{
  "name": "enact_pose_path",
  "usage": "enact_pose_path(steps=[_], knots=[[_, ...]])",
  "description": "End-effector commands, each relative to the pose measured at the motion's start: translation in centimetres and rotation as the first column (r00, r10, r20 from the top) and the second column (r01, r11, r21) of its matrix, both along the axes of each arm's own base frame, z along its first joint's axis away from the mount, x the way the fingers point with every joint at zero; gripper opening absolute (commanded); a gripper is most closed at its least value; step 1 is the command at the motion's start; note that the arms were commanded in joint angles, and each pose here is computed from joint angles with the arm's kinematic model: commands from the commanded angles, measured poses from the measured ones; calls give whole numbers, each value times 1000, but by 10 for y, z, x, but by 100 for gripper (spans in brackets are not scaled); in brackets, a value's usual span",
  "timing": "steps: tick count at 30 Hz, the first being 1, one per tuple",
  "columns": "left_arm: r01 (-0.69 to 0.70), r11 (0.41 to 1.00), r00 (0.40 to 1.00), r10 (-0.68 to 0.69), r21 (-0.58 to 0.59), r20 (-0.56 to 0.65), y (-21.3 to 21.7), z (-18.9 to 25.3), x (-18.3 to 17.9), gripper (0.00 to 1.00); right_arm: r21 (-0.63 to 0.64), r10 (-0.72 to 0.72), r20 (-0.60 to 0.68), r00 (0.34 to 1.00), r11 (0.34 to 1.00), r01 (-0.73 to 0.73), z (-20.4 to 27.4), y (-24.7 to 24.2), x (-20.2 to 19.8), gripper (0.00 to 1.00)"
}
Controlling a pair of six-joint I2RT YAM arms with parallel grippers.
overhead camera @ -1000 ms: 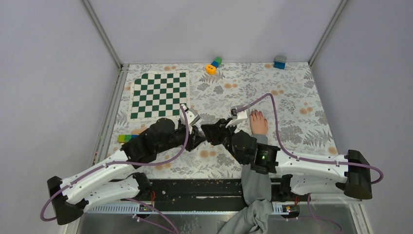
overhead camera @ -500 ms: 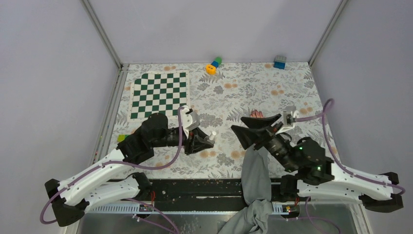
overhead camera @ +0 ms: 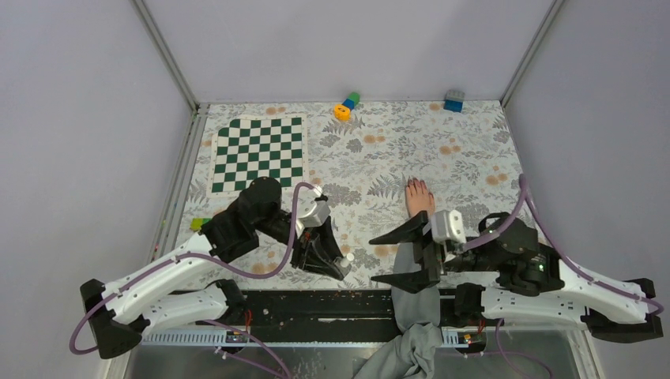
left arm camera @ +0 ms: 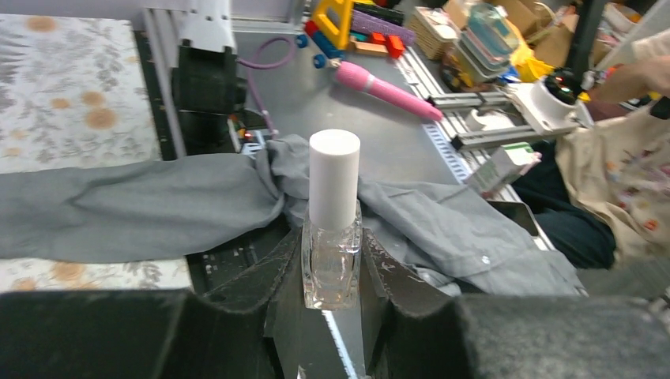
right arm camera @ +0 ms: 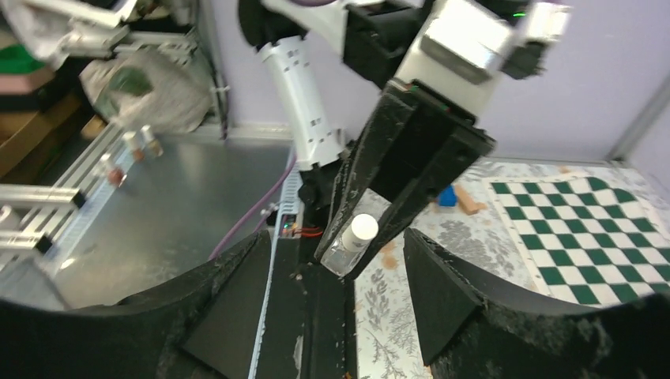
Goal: Paint the nails
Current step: Screw the nail polish bottle.
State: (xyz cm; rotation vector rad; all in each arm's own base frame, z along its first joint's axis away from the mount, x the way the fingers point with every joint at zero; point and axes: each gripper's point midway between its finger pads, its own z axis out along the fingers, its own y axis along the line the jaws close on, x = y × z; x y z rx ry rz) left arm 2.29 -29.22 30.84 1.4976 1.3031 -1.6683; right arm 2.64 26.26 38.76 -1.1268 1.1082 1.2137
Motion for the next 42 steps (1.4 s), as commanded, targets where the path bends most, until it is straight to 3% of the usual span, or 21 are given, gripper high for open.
enact_pose_path(steps=[1, 7, 20, 37, 42], knots=[[173, 981, 985, -171, -87, 35, 9, 31, -25, 0, -90, 200, 71, 977, 977, -193, -10, 13, -29, 69], [210, 974, 978, -209, -79, 21, 9, 30, -32, 0, -125, 278, 77, 958, 956, -267, -11, 29, -37, 66], [235, 970, 972, -235, -69, 7, 8, 27, -36, 0, -90, 298, 72, 952, 952, -291, -10, 39, -39, 61], [219, 972, 976, -217, -82, 29, 8, 29, -36, 0, -134, 315, 36, 948, 942, -308, -23, 50, -39, 40], [210, 974, 978, -208, -84, 34, 8, 29, -35, 0, -157, 321, 14, 947, 936, -315, -28, 53, -39, 38]])
